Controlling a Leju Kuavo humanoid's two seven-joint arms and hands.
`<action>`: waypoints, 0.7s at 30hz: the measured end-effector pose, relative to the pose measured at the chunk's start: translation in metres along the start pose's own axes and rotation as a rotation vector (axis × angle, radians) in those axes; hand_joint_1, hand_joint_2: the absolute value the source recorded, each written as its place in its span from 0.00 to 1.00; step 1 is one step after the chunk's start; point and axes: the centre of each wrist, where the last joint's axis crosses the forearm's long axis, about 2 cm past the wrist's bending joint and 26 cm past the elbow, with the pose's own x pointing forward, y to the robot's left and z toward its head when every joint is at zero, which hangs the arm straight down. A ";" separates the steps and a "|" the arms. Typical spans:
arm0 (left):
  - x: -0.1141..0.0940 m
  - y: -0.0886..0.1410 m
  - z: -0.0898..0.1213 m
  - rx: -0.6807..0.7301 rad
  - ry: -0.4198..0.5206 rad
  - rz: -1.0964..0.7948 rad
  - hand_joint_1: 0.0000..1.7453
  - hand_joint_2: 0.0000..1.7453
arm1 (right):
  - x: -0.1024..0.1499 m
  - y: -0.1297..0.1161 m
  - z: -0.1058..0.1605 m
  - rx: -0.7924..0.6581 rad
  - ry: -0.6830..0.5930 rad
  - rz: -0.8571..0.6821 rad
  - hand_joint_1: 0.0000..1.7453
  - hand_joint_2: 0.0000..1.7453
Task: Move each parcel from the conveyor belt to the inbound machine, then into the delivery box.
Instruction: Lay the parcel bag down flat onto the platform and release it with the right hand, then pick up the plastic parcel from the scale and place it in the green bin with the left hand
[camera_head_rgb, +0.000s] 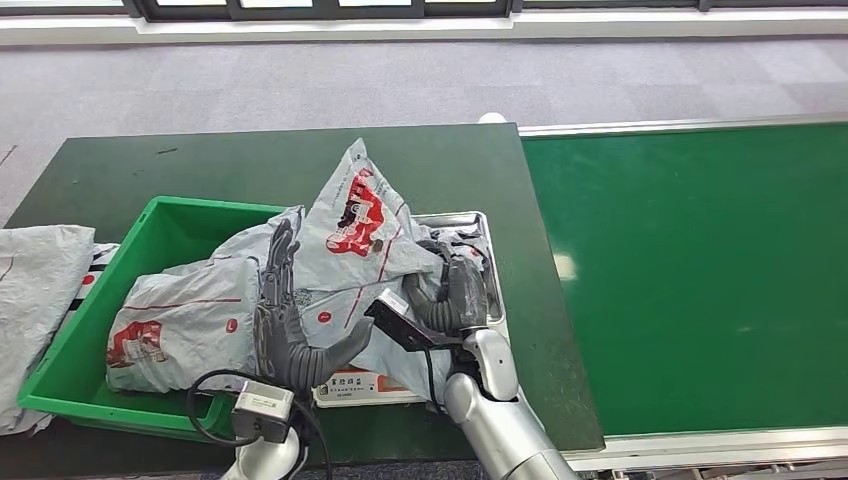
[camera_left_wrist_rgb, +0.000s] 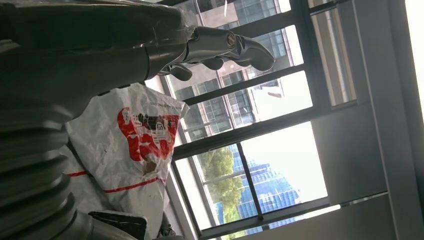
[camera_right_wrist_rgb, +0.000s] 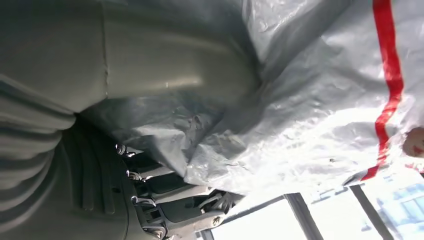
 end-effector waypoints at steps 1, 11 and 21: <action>0.000 0.000 0.000 0.001 0.000 -0.001 0.00 1.00 | 0.000 0.000 0.000 0.000 -0.006 0.008 0.00 1.00; 0.000 0.000 0.002 -0.004 0.000 -0.008 0.00 1.00 | -0.004 -0.020 -0.007 -0.111 -0.058 0.012 0.00 0.00; 0.001 -0.002 0.003 -0.006 0.002 -0.011 0.00 1.00 | -0.028 -0.132 -0.016 -0.649 -0.176 -0.029 0.00 0.00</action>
